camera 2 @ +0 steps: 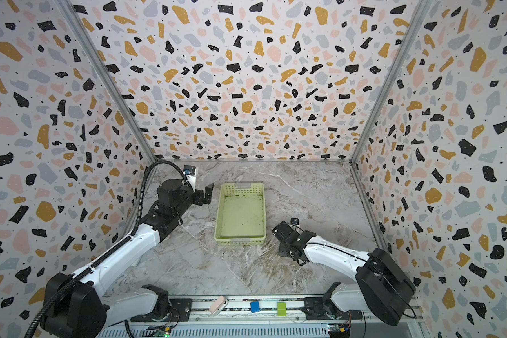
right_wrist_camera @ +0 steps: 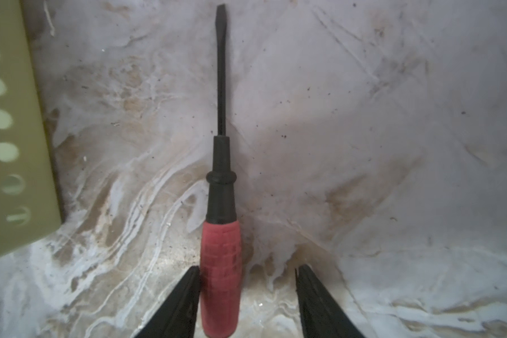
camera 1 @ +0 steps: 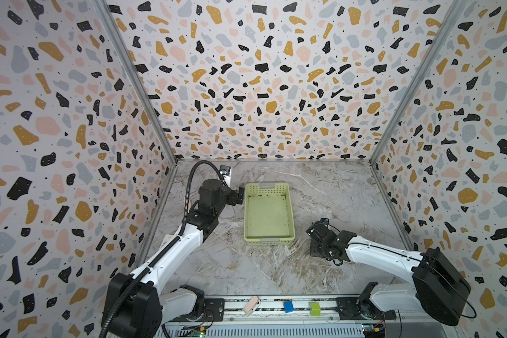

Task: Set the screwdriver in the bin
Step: 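Lower the right gripper and close it on the red screwdriver handle, then lift the screwdriver with the right gripper and carry it over the basket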

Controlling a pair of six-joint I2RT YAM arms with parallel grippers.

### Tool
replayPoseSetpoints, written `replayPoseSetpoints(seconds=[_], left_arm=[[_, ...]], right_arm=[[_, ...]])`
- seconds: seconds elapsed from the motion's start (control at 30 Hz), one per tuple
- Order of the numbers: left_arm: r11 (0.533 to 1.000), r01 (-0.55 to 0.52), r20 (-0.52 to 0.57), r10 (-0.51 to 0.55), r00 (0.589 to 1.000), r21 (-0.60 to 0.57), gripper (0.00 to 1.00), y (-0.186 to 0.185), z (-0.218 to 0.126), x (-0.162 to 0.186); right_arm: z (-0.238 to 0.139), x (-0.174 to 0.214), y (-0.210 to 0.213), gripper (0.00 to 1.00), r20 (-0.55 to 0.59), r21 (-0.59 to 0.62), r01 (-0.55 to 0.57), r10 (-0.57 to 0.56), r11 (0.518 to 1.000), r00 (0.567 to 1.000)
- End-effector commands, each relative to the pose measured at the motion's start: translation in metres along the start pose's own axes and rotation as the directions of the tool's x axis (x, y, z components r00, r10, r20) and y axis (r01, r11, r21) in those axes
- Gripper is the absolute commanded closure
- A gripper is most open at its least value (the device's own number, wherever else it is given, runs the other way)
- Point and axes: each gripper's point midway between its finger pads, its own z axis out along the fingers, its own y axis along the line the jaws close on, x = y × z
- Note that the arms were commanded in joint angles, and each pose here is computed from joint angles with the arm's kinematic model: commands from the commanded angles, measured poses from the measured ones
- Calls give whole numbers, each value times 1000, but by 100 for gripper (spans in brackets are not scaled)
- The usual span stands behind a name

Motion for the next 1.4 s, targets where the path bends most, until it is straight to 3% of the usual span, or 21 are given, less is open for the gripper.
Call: replayPoseSetpoints(seconds=[0.0,0.4,0.93,1.37], left_arm=[[1000,13,28,-12,1000,-14,0,2,-1,-13],[1000,8,24,-7,1000,-23,1,4,-1,-12],[1000,21,20,-21,1000,-16,0,2,1,-11],[999,17,26,-16,1000,-37,1,6,-3,-12]], right_arm=[[-2,-10,7,45,29,-3,-19,20,1000,999],[10,-6,10,54,5,10,19,-19,1000,1000],[14,-17,24,77,8,8,99,-100,995,995],[-10,-34,15,80,55,59,138,-141,989,988]])
